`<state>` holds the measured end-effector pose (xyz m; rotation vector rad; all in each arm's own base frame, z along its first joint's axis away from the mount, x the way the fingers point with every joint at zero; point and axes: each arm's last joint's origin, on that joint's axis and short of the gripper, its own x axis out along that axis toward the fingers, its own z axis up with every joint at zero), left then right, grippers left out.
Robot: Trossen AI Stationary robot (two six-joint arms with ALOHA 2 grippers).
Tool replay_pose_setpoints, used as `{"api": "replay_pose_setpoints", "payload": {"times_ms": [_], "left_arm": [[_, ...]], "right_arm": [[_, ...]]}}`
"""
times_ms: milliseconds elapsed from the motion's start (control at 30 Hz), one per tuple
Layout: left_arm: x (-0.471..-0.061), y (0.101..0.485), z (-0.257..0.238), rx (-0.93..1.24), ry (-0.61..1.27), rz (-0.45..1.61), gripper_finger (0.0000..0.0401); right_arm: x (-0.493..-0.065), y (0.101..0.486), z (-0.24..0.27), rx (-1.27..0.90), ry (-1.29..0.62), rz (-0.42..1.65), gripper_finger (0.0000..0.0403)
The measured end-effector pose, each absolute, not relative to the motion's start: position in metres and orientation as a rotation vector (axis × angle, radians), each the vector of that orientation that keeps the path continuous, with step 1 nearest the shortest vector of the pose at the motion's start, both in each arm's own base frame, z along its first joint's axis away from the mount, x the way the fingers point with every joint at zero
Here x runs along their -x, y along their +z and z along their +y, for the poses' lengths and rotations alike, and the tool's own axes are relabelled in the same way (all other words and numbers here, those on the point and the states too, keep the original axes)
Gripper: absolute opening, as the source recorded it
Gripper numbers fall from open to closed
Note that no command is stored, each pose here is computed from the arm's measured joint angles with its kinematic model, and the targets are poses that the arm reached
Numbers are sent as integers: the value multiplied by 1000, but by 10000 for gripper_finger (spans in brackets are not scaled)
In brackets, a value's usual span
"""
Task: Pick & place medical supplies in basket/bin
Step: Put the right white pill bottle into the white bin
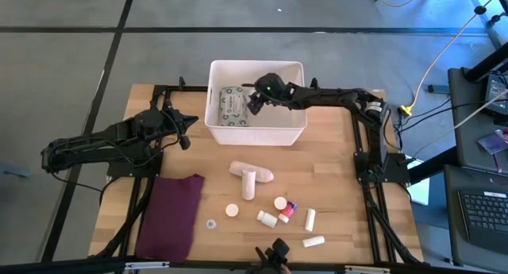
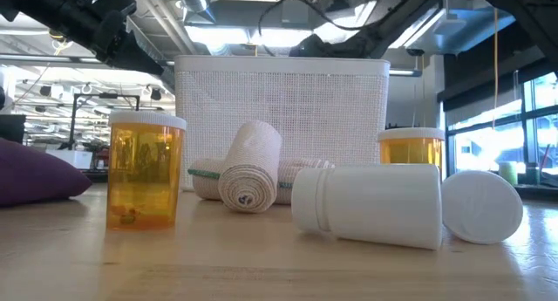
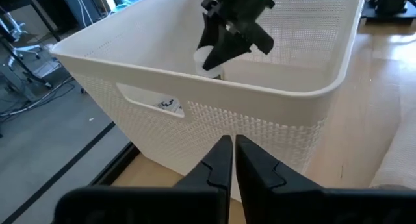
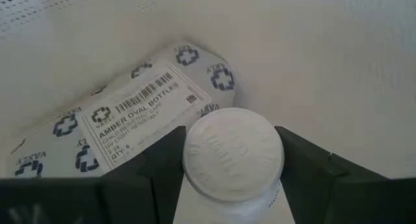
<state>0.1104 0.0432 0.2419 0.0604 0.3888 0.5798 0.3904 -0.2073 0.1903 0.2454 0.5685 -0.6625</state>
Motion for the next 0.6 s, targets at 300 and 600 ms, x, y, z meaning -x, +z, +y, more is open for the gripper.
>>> {"api": "replay_pose_setpoints", "payload": {"times_ms": [300,600], "left_arm": [[-110,242,43,-63,580,388,11],[-111,245,44,-63,582,354,17]], "right_arm": [[-381,173,-206,-283,-760,589,210],[-380,171,-205,-299,-765,595,210]]}}
